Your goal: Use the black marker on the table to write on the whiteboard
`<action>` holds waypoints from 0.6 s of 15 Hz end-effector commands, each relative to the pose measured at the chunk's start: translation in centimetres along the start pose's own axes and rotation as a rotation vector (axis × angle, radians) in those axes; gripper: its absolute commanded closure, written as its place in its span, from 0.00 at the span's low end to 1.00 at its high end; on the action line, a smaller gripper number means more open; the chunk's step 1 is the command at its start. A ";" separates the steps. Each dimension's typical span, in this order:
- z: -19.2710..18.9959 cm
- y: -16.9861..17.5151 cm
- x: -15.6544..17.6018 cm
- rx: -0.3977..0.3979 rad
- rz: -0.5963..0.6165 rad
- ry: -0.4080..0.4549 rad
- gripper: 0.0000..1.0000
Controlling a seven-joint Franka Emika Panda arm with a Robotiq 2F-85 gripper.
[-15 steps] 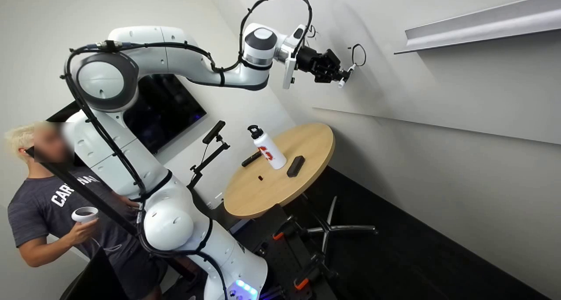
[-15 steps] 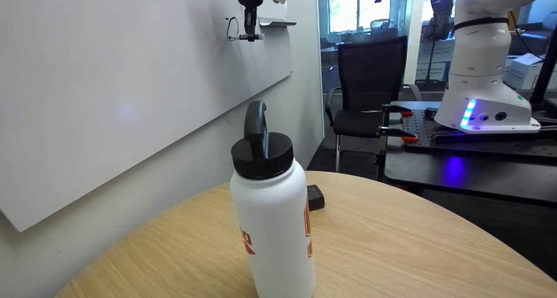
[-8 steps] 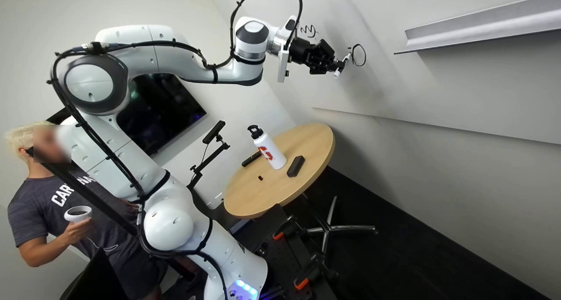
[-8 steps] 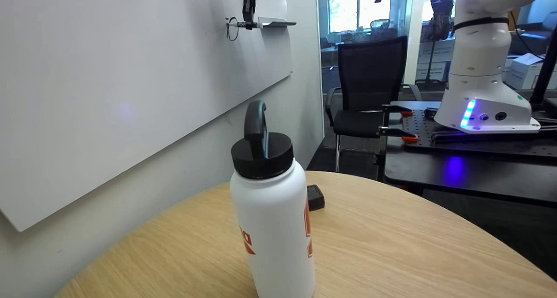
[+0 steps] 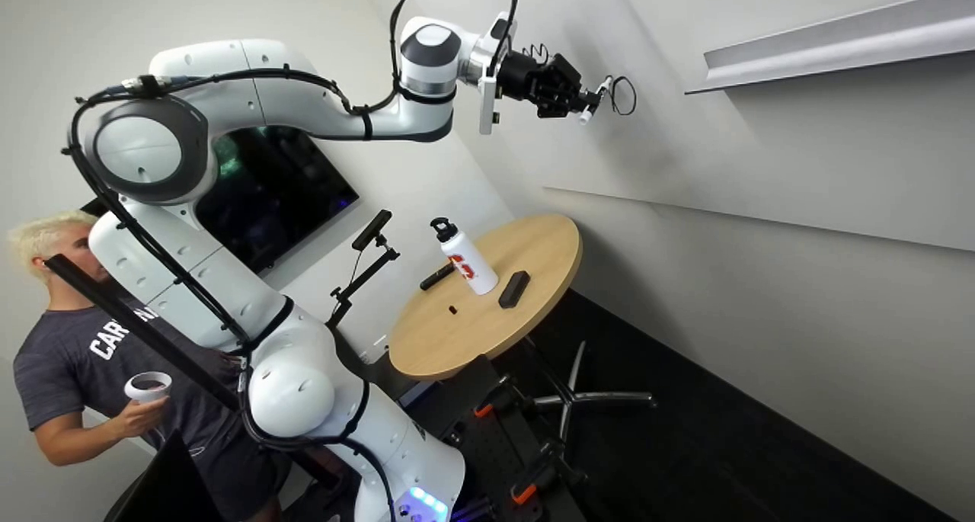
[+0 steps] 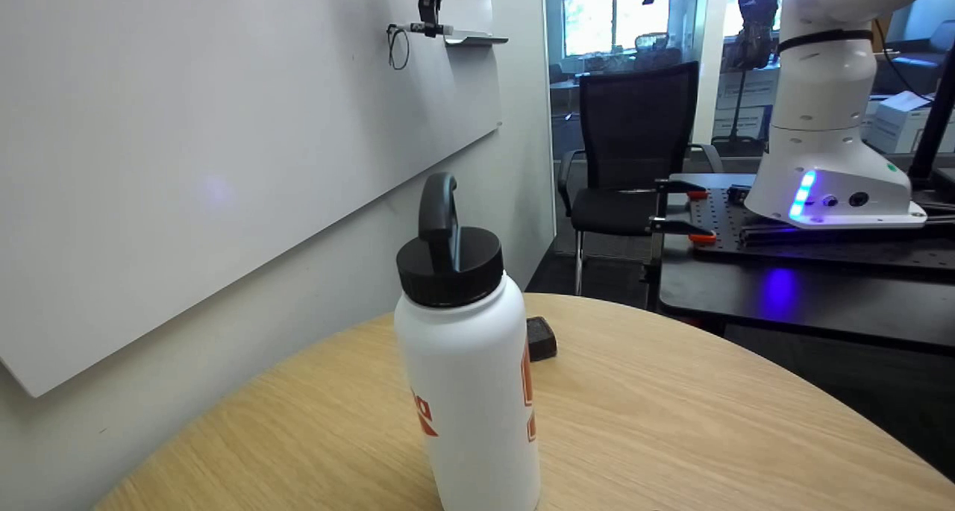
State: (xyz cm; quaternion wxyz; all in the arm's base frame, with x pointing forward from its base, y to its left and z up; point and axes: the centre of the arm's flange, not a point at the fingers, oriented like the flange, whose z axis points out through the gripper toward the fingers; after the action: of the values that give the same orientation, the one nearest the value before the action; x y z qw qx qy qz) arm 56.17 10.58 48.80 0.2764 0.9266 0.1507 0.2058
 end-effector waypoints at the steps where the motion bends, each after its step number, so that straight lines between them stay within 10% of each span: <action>1: 0.9 1.1 0.6 -0.028 0.020 -0.038 0.95; 9: 2.7 0.0 1.0 -0.030 -0.022 -0.100 0.95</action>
State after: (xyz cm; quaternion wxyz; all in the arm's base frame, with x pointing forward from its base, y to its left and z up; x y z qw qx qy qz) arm 57.10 9.31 46.92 0.2883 0.9319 0.1386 0.1711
